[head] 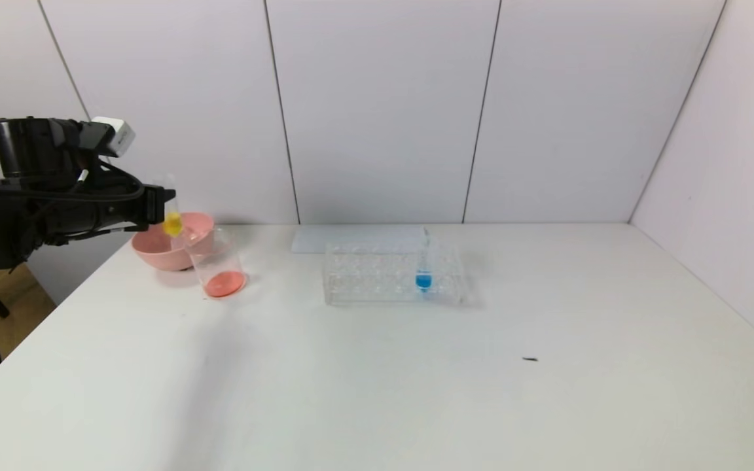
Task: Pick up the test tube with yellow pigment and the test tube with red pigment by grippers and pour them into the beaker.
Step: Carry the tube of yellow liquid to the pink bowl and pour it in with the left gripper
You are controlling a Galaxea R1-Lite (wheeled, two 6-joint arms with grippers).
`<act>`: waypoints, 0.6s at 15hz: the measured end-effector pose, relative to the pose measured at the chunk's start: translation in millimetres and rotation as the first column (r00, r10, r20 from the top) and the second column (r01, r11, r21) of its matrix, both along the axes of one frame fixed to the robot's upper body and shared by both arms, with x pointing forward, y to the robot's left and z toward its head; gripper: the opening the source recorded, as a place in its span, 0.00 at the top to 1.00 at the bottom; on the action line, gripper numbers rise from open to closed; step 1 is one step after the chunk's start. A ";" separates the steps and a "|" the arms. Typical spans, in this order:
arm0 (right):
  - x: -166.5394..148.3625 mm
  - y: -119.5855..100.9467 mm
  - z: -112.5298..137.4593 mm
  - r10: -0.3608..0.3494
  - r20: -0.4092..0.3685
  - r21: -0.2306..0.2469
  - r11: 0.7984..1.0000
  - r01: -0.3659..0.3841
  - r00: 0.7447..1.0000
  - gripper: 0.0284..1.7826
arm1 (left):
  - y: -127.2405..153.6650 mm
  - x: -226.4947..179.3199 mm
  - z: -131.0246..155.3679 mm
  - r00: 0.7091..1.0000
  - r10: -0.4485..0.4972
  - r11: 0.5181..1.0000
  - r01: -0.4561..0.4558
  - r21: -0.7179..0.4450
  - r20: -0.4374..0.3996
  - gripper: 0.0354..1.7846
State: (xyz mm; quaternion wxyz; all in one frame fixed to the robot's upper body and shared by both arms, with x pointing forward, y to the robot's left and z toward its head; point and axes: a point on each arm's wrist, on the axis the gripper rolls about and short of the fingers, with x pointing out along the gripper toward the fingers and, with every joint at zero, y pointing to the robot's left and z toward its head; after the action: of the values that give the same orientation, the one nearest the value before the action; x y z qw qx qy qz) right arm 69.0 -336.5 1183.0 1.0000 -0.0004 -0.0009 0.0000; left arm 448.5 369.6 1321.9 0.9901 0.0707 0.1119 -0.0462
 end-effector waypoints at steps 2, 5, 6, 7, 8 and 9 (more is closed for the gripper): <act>0.0 0.0 0.0 0.000 0.000 0.000 1.000 0.000 1.000 0.05 | 0.3 -0.3 -0.5 1.000 -0.008 1.000 0.008 0.023 0.000 0.77; 0.0 0.0 0.0 0.000 0.000 0.000 1.000 0.000 1.000 0.05 | 1.4 -1.2 -2.5 1.000 -0.014 0.998 0.014 0.063 -0.005 0.77; 0.0 0.0 0.0 0.000 0.000 0.000 1.000 0.000 1.000 0.05 | 1.7 -1.5 -3.7 1.000 -0.015 0.997 0.015 0.070 -0.008 0.77; 0.0 0.0 0.0 0.000 0.000 0.000 1.000 0.000 1.000 0.05 | 1.6 -1.9 -4.8 1.000 -0.017 0.997 0.018 0.080 -0.012 0.77; 0.0 0.0 0.0 0.000 0.000 0.000 1.000 0.000 1.000 0.05 | 1.6 -2.2 -5.6 1.000 -0.020 0.996 0.021 0.091 -0.014 0.77; 0.0 0.0 0.0 0.000 0.000 0.000 1.000 0.000 1.000 0.05 | 1.6 -2.3 -5.8 1.000 -0.022 0.995 0.023 0.099 -0.014 0.77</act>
State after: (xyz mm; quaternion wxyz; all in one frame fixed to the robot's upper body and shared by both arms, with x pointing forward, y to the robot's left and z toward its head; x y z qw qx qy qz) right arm 69.0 -336.5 1183.0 1.0000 -0.0002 -0.0009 0.0000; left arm 446.3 371.2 1316.2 0.9841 0.1209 0.1195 -0.0522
